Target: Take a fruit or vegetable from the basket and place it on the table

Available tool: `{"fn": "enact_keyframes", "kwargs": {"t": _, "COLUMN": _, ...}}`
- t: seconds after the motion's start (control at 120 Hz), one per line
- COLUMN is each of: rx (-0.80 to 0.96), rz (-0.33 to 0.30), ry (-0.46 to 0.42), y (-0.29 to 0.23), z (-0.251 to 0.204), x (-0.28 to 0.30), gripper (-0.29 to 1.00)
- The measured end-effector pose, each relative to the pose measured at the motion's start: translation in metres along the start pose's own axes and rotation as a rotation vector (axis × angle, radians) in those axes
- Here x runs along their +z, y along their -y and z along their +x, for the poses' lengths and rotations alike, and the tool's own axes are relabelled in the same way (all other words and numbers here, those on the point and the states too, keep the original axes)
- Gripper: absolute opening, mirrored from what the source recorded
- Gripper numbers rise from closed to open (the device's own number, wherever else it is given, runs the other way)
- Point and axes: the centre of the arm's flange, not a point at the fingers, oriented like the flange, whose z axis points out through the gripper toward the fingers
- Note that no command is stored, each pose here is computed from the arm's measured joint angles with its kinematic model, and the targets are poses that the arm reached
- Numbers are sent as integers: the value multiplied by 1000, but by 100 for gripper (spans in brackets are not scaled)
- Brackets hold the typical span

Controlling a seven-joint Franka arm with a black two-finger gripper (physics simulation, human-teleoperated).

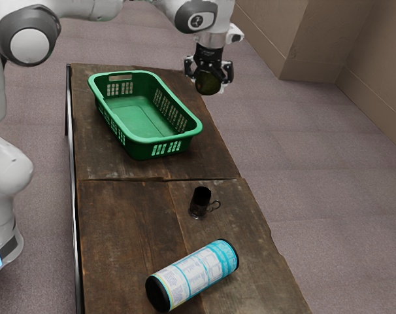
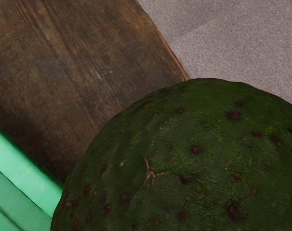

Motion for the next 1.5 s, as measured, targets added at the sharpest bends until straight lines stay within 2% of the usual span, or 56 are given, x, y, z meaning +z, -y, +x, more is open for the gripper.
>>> {"fn": "enact_keyframes", "kwargs": {"t": 0.1, "rx": 17, "rz": -32, "ry": -22, "y": -18, "z": 38, "x": 33, "gripper": 3}}
{"fn": "enact_keyframes", "kwargs": {"t": 0.158, "rx": -23, "rz": -20, "ry": -16, "y": -2, "z": 68, "x": 66, "gripper": 12}}
{"fn": "enact_keyframes", "kwargs": {"t": 0.25, "rx": -77, "rz": -3, "ry": -15, "y": 23, "z": 98, "x": 99, "gripper": 16}}
{"fn": "enact_keyframes", "kwargs": {"t": 0.458, "rx": -170, "rz": 36, "ry": -5, "y": 63, "z": 128, "x": 143, "gripper": 14}}
{"fn": "enact_keyframes", "kwargs": {"t": 0.683, "rx": -233, "rz": 48, "ry": 22, "y": 85, "z": 140, "x": 171, "gripper": 16}}
{"fn": "enact_keyframes", "kwargs": {"t": 0.758, "rx": -234, "rz": 36, "ry": 31, "y": 82, "z": 140, "x": 174, "gripper": 40}}
{"fn": "enact_keyframes", "kwargs": {"t": 0.817, "rx": -234, "rz": 23, "ry": 36, "y": 81, "z": 140, "x": 174, "gripper": 49}}
{"fn": "enact_keyframes", "kwargs": {"t": 1.175, "rx": -217, "rz": -1, "ry": 37, "y": 80, "z": 140, "x": 168, "gripper": 51}}
{"fn": "enact_keyframes", "kwargs": {"t": 1.45, "rx": -194, "rz": 17, "ry": 34, "y": 75, "z": 141, "x": 155, "gripper": 65}}
{"fn": "enact_keyframes", "kwargs": {"t": 1.5, "rx": -193, "rz": 8, "ry": 17, "y": 74, "z": 144, "x": 122, "gripper": 66}}
